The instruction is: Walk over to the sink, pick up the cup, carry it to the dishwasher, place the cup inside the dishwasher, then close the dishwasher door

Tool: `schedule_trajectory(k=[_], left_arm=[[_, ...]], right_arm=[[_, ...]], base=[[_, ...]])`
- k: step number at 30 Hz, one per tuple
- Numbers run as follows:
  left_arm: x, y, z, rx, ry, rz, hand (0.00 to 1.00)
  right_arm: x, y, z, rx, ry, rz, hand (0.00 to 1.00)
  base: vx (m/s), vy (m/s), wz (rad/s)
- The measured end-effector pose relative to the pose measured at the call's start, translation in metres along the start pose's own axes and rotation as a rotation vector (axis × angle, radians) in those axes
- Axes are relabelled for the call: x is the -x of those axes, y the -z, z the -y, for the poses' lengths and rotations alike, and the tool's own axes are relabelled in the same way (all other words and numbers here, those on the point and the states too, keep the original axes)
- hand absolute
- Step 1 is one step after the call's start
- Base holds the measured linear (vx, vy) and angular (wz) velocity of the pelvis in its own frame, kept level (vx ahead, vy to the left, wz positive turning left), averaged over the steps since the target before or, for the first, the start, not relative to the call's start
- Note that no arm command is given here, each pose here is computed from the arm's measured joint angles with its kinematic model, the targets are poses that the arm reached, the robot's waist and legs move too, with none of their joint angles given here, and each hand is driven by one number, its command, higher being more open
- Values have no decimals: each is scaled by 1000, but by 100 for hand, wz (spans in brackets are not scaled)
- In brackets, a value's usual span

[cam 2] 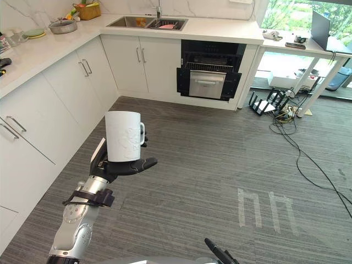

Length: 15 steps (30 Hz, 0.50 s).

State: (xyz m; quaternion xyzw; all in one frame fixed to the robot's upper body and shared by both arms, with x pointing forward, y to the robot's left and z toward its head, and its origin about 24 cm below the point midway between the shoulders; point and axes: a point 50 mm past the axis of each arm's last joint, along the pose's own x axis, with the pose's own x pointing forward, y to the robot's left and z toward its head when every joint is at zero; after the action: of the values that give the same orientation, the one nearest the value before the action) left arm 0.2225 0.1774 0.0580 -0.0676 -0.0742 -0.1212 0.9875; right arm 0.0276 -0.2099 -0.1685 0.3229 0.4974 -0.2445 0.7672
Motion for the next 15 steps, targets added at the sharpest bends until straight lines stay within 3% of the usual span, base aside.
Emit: schedule_trajectory(k=[7, 15], left_arm=[[0, 1, 2, 60, -27, 12, 0], [8, 27, 4, 305, -243, -37, 0]], right_arm=[[0, 1, 1, -5, -4, -8, 100], [4, 7, 9, -138, -24, -28, 100]], base=[[-6, -6, 3], [-60, -27, 0]])
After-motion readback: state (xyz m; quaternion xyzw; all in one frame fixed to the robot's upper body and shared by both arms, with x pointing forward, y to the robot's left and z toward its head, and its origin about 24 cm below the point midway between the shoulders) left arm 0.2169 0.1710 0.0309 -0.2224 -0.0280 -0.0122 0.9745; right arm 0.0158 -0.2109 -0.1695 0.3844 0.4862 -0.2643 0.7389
